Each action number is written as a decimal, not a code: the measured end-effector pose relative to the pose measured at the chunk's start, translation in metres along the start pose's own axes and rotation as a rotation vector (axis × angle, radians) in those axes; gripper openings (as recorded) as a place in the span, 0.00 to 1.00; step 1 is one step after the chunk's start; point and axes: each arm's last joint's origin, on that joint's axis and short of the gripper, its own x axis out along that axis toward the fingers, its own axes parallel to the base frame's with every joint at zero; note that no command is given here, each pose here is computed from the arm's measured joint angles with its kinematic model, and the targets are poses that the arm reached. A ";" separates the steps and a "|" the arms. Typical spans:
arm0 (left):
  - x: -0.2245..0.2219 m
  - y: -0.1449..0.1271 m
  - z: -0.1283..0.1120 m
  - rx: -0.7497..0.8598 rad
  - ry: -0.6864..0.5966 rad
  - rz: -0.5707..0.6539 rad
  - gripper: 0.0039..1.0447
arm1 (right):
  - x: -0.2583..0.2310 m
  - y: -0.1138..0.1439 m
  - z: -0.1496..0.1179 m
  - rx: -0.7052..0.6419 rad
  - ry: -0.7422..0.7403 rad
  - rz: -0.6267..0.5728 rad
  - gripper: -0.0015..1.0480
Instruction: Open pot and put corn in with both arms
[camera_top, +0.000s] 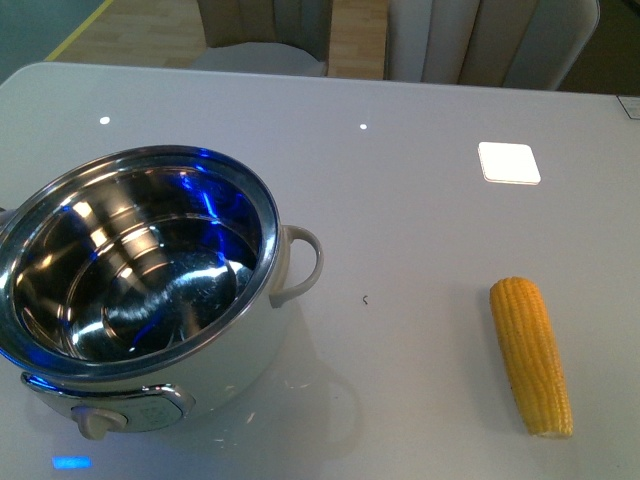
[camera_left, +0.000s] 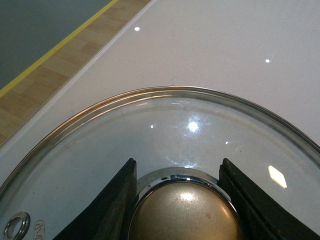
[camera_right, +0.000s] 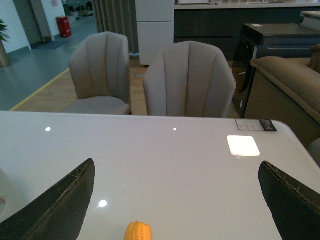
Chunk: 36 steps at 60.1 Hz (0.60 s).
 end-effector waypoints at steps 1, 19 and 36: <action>0.001 0.000 0.000 0.000 -0.004 -0.001 0.41 | 0.000 0.000 0.000 0.000 0.000 0.000 0.92; 0.003 -0.001 -0.003 -0.009 -0.018 -0.017 0.51 | 0.000 0.000 0.000 0.000 0.000 0.000 0.92; -0.008 -0.003 0.002 -0.011 -0.019 -0.019 0.93 | 0.000 0.000 0.000 0.000 0.000 0.000 0.92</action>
